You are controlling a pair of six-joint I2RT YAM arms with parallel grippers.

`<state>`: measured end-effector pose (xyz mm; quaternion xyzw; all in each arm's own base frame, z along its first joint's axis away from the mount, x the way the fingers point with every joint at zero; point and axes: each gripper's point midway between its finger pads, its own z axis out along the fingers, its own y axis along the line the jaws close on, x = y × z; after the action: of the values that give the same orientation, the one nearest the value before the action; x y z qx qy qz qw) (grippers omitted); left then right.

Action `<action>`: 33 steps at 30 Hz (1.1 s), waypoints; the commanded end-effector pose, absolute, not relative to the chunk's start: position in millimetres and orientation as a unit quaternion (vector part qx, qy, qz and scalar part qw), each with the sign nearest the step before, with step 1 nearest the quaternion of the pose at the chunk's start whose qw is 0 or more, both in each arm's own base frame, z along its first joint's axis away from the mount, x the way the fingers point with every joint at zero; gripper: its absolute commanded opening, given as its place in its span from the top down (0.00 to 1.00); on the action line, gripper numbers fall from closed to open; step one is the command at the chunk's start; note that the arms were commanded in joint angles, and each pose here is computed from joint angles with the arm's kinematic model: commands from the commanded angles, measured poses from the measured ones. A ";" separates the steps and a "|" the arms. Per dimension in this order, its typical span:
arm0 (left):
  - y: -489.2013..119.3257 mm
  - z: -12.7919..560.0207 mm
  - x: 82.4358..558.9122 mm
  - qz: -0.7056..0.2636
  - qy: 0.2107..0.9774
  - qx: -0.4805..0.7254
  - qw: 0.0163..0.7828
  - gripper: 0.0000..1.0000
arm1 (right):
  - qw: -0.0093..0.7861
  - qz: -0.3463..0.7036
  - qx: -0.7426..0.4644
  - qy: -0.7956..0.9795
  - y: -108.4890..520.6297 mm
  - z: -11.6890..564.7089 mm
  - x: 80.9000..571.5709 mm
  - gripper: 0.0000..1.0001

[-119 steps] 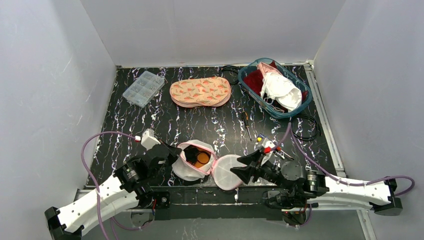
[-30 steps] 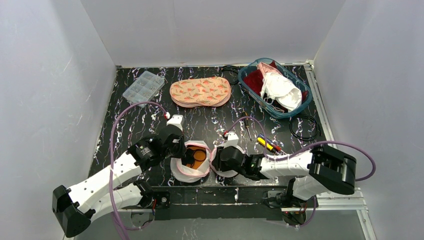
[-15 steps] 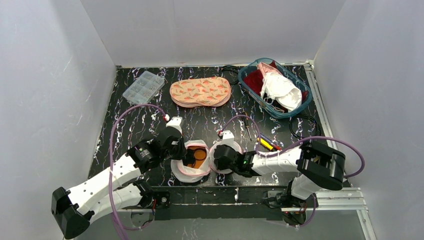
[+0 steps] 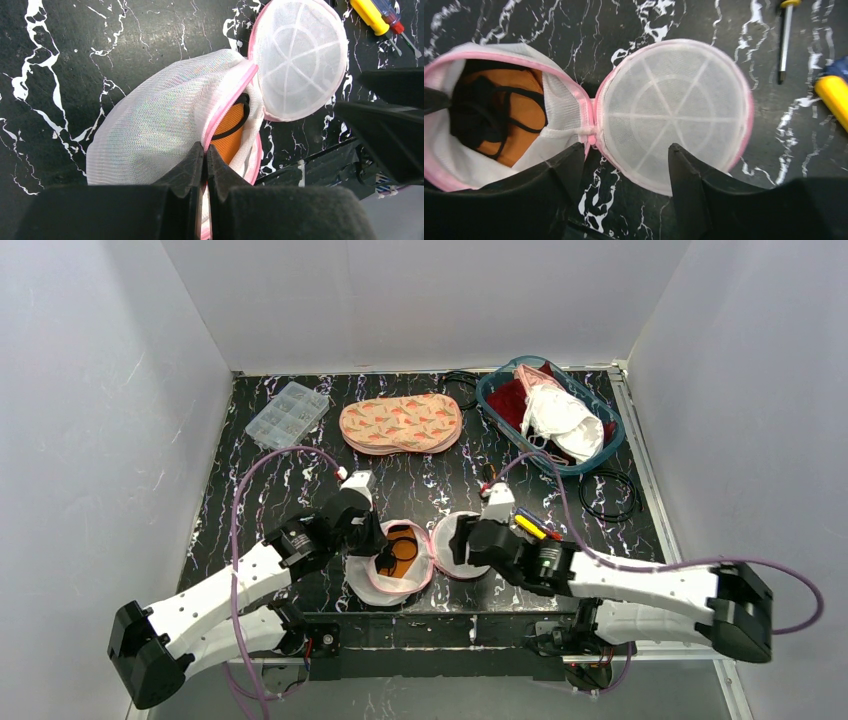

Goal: Unzip the laundry bag and remove the bra
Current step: Adjust the laundry bag at the center of the board.

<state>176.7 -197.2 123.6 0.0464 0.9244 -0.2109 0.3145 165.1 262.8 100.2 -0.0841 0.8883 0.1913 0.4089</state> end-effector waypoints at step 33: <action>-191.4 151.3 175.4 -0.229 0.915 0.017 0.333 1.00 | 0.445 0.184 0.008 0.876 188.5 139.6 209.2 0.99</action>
<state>170.4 -190.4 113.1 0.0086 0.9288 -0.2120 0.3039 186.6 195.5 62.0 0.0286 0.9071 0.2004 0.3690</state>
